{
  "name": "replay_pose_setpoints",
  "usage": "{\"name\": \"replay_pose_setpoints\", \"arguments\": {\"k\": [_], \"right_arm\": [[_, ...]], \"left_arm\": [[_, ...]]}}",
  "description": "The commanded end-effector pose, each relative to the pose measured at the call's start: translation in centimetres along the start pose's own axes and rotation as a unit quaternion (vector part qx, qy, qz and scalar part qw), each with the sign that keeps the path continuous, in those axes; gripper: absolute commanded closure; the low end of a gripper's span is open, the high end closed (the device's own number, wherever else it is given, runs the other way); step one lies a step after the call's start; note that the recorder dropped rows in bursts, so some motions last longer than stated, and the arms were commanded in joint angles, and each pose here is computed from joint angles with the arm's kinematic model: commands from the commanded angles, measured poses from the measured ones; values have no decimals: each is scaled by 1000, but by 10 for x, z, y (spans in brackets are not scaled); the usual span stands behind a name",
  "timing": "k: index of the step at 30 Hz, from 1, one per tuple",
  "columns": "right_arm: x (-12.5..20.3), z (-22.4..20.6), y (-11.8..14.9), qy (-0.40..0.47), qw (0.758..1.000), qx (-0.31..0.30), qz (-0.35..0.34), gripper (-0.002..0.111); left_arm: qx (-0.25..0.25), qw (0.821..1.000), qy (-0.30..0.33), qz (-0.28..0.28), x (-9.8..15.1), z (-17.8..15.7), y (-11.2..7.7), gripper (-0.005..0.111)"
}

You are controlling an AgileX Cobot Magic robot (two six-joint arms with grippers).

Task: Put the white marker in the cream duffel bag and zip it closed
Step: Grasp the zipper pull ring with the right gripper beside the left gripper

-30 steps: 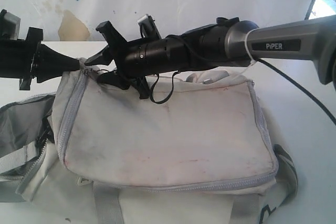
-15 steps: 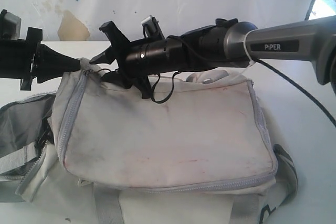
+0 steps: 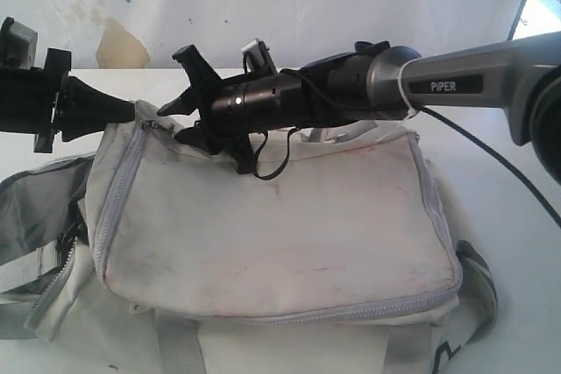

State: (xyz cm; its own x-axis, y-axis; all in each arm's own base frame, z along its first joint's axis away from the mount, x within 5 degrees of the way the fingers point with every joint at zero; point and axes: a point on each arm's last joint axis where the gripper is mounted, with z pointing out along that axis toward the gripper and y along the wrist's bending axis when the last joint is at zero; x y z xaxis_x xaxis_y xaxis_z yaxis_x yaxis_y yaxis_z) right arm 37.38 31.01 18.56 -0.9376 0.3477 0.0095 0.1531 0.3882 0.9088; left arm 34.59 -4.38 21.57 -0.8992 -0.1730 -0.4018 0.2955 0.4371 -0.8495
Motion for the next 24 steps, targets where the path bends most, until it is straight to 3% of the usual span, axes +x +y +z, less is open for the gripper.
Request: {"name": "replay_pose_setpoints", "arguments": {"k": [1,4,7,12,18,24], "right_arm": [[7,10,-13,35,999,9,3,66],[8,11,-13,43,999,7,4,60],[7,11,-13,37,999,9,4,62],[8,12,-14,30,999,12,3,80],[8,12,-14,31,999,12,-6,109],[4,7,-11,29,997,5,-73,108]], "left_arm": [[21,1000,2,7,-1,-2,-6,107],[-1,1000,3,11,-1,-2,-2,107],[3,1000,5,8,-1,-2,-3,107],[5,1000,6,8,-1,-2,-3,107],[-3,1000,9,11,0,-2,-2,107],[-54,998,10,-34,0,-2,7,107]]}}
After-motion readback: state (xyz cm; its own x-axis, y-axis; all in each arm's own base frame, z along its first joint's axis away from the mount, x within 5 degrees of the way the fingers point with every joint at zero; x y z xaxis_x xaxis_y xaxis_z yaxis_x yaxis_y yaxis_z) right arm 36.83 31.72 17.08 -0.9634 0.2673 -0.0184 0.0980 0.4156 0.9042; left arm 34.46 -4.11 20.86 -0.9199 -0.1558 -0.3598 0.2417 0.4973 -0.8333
